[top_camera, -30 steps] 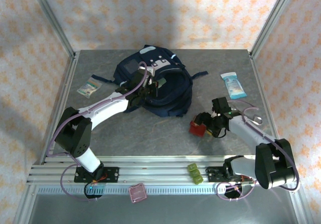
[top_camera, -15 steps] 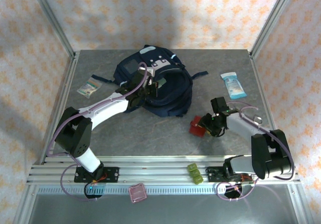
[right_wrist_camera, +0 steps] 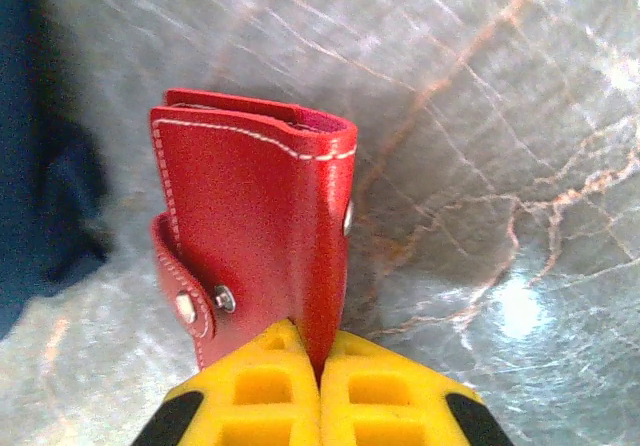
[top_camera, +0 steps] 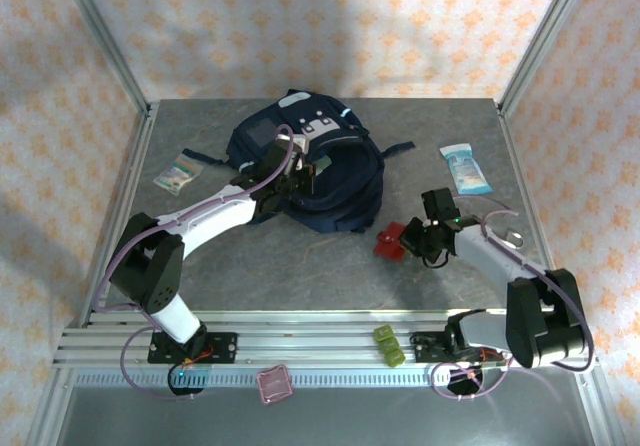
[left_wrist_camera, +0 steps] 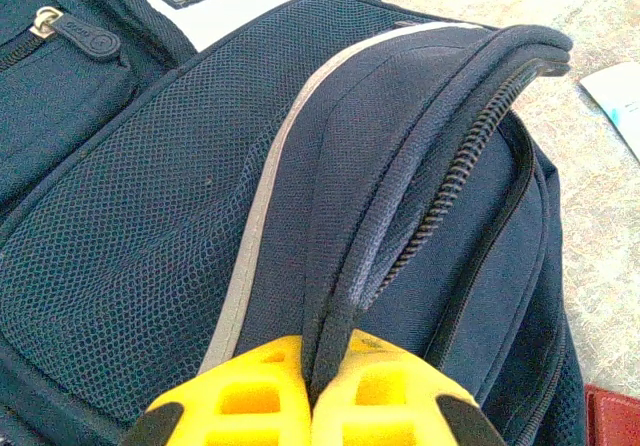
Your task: Pack the student bag
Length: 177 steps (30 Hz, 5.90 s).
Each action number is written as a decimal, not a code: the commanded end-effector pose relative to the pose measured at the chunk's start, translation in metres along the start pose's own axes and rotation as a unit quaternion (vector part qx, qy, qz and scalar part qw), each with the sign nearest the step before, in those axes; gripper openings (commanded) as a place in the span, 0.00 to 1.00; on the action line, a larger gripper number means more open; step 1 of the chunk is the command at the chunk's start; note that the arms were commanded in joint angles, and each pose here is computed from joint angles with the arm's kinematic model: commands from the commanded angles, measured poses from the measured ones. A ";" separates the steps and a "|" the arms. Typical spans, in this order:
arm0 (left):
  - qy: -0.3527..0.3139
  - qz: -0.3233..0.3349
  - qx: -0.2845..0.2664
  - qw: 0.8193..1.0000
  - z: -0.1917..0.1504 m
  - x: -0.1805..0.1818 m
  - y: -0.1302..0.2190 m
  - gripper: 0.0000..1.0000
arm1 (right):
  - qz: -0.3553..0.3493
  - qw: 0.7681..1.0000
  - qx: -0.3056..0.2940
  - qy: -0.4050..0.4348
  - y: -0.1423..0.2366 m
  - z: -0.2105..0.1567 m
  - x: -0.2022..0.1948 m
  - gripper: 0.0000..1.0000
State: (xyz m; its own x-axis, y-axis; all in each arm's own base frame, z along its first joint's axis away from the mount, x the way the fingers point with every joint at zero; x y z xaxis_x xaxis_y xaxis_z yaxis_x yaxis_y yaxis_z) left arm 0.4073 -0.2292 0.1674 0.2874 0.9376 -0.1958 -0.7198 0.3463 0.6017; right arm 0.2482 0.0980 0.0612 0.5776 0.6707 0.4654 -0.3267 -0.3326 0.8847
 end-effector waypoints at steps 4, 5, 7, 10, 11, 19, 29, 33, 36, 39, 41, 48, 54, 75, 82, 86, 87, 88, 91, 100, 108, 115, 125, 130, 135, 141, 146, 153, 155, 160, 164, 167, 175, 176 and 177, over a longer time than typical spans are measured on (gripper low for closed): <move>0.010 -0.018 -0.018 1.000 0.012 -0.011 0.005 0.00 | 0.073 0.996 -0.050 0.004 0.051 0.024 0.039 0.00; 0.008 -0.018 -0.019 1.000 0.013 -0.011 0.006 0.00 | 0.084 0.995 -0.054 0.006 0.058 0.026 0.045 0.00; 0.007 -0.017 -0.023 1.000 0.018 -0.012 0.008 0.00 | 0.115 0.992 -0.060 0.010 0.077 0.030 0.061 0.00; 0.006 -0.023 -0.037 0.999 0.030 -0.015 0.015 0.00 | 0.171 0.983 -0.063 0.022 0.100 0.031 0.088 0.00; 0.006 -0.025 -0.042 0.999 0.034 -0.017 0.017 0.00 | 0.189 0.980 -0.061 0.023 0.103 0.031 0.096 0.00; 0.007 -0.059 -0.091 0.994 0.080 -0.036 0.046 0.00 | 0.279 0.958 -0.043 0.047 0.098 0.023 0.158 0.00; -0.010 -0.113 -0.121 0.986 0.083 -0.061 0.064 0.00 | 0.303 0.953 -0.009 0.011 0.052 0.037 0.211 0.00; -0.013 -0.125 -0.128 0.984 0.082 -0.069 0.067 0.00 | 0.294 0.956 -0.004 -0.021 0.031 0.049 0.221 0.00; -0.014 -0.128 -0.132 0.983 0.082 -0.072 0.069 0.00 | 0.266 0.962 -0.010 -0.062 0.011 0.063 0.222 0.00; -0.017 -0.128 -0.129 0.983 0.081 -0.073 0.068 0.00 | 0.279 0.956 -0.006 -0.085 0.000 0.071 0.239 0.00; -0.017 -0.128 -0.124 0.984 0.078 -0.074 0.066 0.00 | 0.283 0.955 -0.017 -0.093 -0.006 0.076 0.253 0.00; -0.014 -0.106 -0.117 0.987 0.069 -0.066 0.059 0.00 | 0.320 0.945 0.027 -0.063 -0.037 0.065 0.302 0.15; -0.008 -0.068 -0.104 0.992 0.058 -0.052 0.049 0.00 | 0.263 0.964 0.013 -0.025 -0.032 0.044 0.252 0.47; 0.038 -0.067 -0.101 0.992 0.029 -0.040 0.055 0.66 | 0.198 0.975 -0.103 0.021 0.038 0.026 0.144 0.58; 0.130 -0.025 -0.050 0.990 0.001 0.034 0.023 0.68 | 0.184 0.979 -0.083 0.023 0.014 0.024 0.143 0.58; 0.128 -0.030 -0.022 0.991 -0.005 0.042 0.003 0.68 | 0.166 0.982 -0.085 0.015 0.001 0.024 0.132 0.58; 0.124 -0.036 -0.018 0.992 -0.005 0.040 -0.002 0.68 | 0.161 0.983 -0.087 0.011 -0.001 0.025 0.128 0.58; 0.120 -0.045 -0.013 0.992 -0.004 0.036 -0.006 0.68 | 0.155 0.984 -0.088 0.008 -0.004 0.025 0.123 0.58; 0.117 -0.051 0.002 0.992 -0.007 0.034 -0.021 0.63 | 0.139 0.987 -0.087 0.002 -0.014 0.024 0.113 0.58; 0.133 -0.109 0.023 0.985 -0.015 0.016 -0.037 0.00 | 0.089 0.991 -0.097 -0.015 -0.042 0.034 0.090 0.57; 0.177 -0.129 -0.012 0.976 -0.007 0.014 -0.010 0.00 | 0.085 0.989 -0.119 -0.013 -0.065 0.073 0.118 0.28; 0.208 -0.156 -0.026 0.965 0.016 0.003 -0.009 0.00 | 0.086 0.987 -0.137 0.009 -0.081 0.116 0.171 0.26; 0.242 -0.164 -0.053 0.955 0.065 -0.005 -0.002 0.00 | 0.066 0.978 -0.190 0.051 -0.016 0.105 0.177 0.50; 0.256 -0.168 -0.052 0.950 0.075 -0.008 0.001 0.00 | 0.134 0.969 -0.181 0.100 0.012 0.059 0.184 0.40; 0.264 -0.167 -0.051 0.949 0.075 -0.008 0.002 0.00 | 0.231 0.950 -0.129 0.163 0.016 0.000 0.207 0.28; 0.276 -0.180 -0.055 0.943 0.076 -0.010 0.007 0.00 | 0.233 0.950 -0.107 0.178 -0.014 -0.016 0.212 0.24; 0.273 -0.190 -0.062 0.941 0.082 -0.015 0.015 0.00 | 0.176 0.964 -0.109 0.166 -0.042 -0.009 0.199 0.21; 0.273 -0.195 -0.064 0.940 0.082 -0.015 0.016 0.00 | 0.183 0.958 -0.142 0.167 -0.006 -0.010 0.200 0.34; 0.275 -0.198 -0.065 0.939 0.083 -0.016 0.017 0.00 | 0.189 0.956 -0.152 0.166 0.008 -0.013 0.204 0.41; 0.275 -0.203 -0.071 0.937 0.088 -0.018 0.020 0.00 | 0.203 0.954 -0.142 0.166 0.018 -0.035 0.218 0.46; 0.275 -0.204 -0.072 0.937 0.089 -0.018 0.020 0.00 | 0.194 0.958 -0.137 0.159 0.011 -0.049 0.227 0.48; 0.277 -0.208 -0.072 0.935 0.089 -0.019 0.021 0.00 | 0.162 0.968 -0.141 0.129 -0.001 -0.044 0.226 0.48; 0.276 -0.213 -0.073 0.934 0.088 -0.020 0.025 0.00 | 0.078 0.977 -0.185 0.072 -0.017 -0.022 0.225 0.46; 0.276 -0.214 -0.074 0.934 0.088 -0.020 0.026 0.00 | 0.076 0.976 -0.191 0.070 -0.018 -0.020 0.226 0.45; 0.277 -0.213 -0.073 0.934 0.087 -0.020 0.025 0.00 | 0.077 0.975 -0.195 0.068 -0.019 -0.019 0.228 0.43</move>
State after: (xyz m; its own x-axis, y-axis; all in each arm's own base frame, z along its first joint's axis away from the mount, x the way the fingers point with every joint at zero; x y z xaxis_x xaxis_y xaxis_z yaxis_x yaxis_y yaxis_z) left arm 0.4402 -0.2191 0.1702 -0.0049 0.6902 -0.7236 -0.6686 0.5358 0.5157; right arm 0.3633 0.2880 0.1516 0.3209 0.7256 0.6087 -0.6459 -0.3024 0.7009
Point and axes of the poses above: each hand's point on the last joint's axis, 136 mm out from that joint toward the fingers, its own y axis back along the fingers, its own x axis along the line the jaws close on, z = x × y, the point moved 1 cm from there along y, back along the fingers, and after that the axes turned 8 degrees about -y, right-handed, at the moved point
